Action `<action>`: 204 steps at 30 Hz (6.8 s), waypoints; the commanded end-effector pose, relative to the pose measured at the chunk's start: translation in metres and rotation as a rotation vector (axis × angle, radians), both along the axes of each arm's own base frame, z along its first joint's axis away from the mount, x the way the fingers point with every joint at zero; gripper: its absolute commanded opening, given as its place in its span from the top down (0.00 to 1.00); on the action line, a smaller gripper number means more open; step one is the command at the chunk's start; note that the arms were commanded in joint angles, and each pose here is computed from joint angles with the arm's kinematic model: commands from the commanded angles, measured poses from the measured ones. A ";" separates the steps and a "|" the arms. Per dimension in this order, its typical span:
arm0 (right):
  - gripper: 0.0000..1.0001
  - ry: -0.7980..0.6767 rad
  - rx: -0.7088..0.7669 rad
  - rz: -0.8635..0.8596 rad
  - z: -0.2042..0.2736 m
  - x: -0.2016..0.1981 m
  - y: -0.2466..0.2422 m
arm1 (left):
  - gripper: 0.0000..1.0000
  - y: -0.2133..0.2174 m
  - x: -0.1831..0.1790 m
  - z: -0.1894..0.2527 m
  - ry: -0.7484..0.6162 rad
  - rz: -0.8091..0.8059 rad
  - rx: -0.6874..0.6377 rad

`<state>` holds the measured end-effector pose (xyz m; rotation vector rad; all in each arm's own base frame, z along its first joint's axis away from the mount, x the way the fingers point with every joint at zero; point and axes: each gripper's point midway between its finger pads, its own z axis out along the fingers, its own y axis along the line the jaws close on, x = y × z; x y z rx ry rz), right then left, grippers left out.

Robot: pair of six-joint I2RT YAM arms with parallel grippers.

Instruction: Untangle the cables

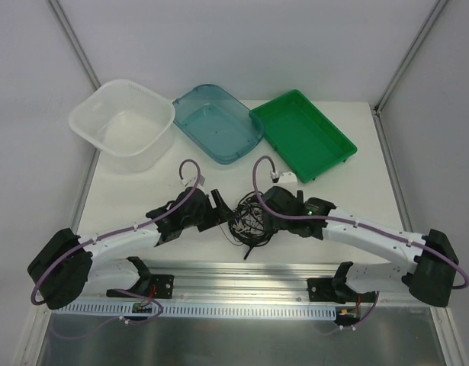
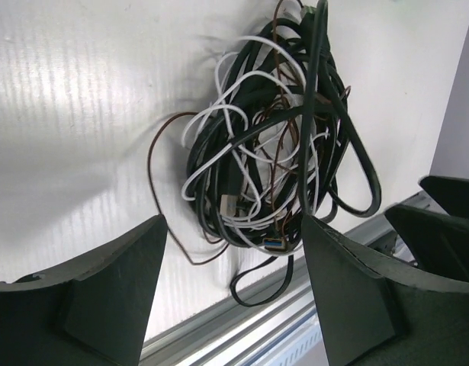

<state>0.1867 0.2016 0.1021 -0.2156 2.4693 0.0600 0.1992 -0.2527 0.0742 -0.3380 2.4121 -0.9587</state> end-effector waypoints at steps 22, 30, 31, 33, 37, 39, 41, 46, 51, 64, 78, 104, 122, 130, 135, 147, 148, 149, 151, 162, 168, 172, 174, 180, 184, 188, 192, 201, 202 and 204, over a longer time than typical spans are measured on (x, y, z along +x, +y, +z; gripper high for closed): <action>0.18 -0.119 0.346 0.106 0.021 -0.007 0.030 | 1.00 -0.062 0.029 0.018 -0.132 -0.112 0.300; 0.21 -0.074 0.358 0.076 -0.005 0.007 0.051 | 1.00 -0.072 0.019 0.116 -0.349 -0.225 0.286; 0.22 -0.079 0.354 0.055 -0.008 0.011 0.051 | 1.00 -0.071 0.016 0.134 -0.371 -0.232 0.260; 0.26 -0.065 0.341 0.007 -0.019 0.018 0.047 | 1.00 -0.070 0.012 0.150 -0.398 -0.244 0.236; 0.43 -0.025 0.339 -0.065 -0.041 0.026 0.038 | 1.00 -0.057 0.006 0.191 -0.458 -0.228 0.172; 0.53 -0.003 0.322 -0.091 -0.052 0.026 0.030 | 1.00 -0.050 0.004 0.203 -0.479 -0.222 0.177; 0.63 0.009 0.319 -0.125 -0.055 0.025 0.022 | 1.00 -0.034 0.008 0.223 -0.524 -0.186 0.209; 0.84 -0.015 0.285 -0.127 -0.029 0.019 0.001 | 1.00 0.004 0.023 0.277 -0.647 -0.098 0.347; 0.78 -0.118 0.271 -0.024 0.057 0.016 -0.014 | 1.00 0.021 0.035 0.290 -0.674 -0.056 0.459; 0.30 -0.124 0.423 0.086 0.072 -0.001 0.004 | 1.00 0.012 0.026 0.208 -0.414 -0.068 0.385; 0.28 -0.148 0.667 0.373 0.028 -0.007 0.099 | 1.00 0.018 0.025 0.223 -0.421 -0.003 0.328; 0.99 -0.204 0.164 0.269 0.116 -0.019 -0.052 | 1.00 0.210 0.073 0.300 -0.538 0.452 0.650; 0.86 -0.146 0.221 0.332 0.096 -0.024 -0.029 | 1.00 0.257 0.037 0.132 -0.136 0.509 0.789; 0.33 -0.087 0.109 0.397 0.083 -0.023 -0.003 | 1.00 0.188 0.025 0.147 -0.226 0.288 0.428; 0.33 -0.129 0.297 0.648 0.124 -0.034 0.063 | 1.00 0.177 0.023 0.140 -0.270 0.210 0.398; 0.37 -0.063 0.409 1.126 0.127 -0.060 0.171 | 1.00 0.147 0.019 0.115 -0.401 0.005 0.323; 0.39 -0.073 0.402 1.141 0.132 -0.059 0.177 | 1.00 0.146 0.019 0.112 -0.400 -0.005 0.327; 0.39 -0.049 0.365 1.163 0.117 -0.057 0.183 | 1.00 0.145 0.019 0.110 -0.400 -0.012 0.325; 0.41 -0.027 0.340 1.170 0.111 -0.055 0.188 | 1.00 0.145 0.020 0.106 -0.410 -0.014 0.323; 0.40 -0.116 0.262 0.771 0.059 0.012 0.180 | 1.00 0.155 0.019 0.112 -0.472 0.065 0.326; 0.45 -0.192 0.331 0.443 0.085 0.054 0.159 | 1.00 0.161 0.018 0.112 -0.488 0.092 0.340; 0.51 -0.176 0.361 0.328 0.090 0.063 0.160 | 1.00 0.158 0.018 0.109 -0.474 0.077 0.337; 0.52 -0.156 0.363 0.305 0.083 0.065 0.164 | 1.00 0.157 0.018 0.108 -0.468 0.069 0.334; 0.59 -0.089 0.375 0.228 0.063 0.068 0.176 | 1.00 0.154 0.017 0.107 -0.463 0.052 0.323; 0.66 -0.063 0.360 0.190 0.052 0.066 0.180 | 1.00 0.149 0.016 0.104 -0.448 0.021 0.312; 0.69 -0.044 0.329 0.177 0.042 0.064 0.183 | 1.00 0.146 0.016 0.104 -0.440 0.003 0.305; 0.71 -0.021 0.304 0.167 0.034 0.062 0.187 | 1.00 0.145 0.015 0.103 -0.439 -0.002 0.302; 0.82 -0.004 0.203 0.099 0.013 0.062 0.174 | 1.00 0.145 0.015 0.104 -0.442 -0.003 0.299; 0.82 -0.001 0.191 0.091 0.012 0.061 0.171 | 1.00 0.145 0.015 0.103 -0.440 -0.002 0.301; 0.82 -0.010 0.176 0.068 0.013 0.063 0.167 | 1.00 0.144 0.015 0.104 -0.443 -0.005 0.300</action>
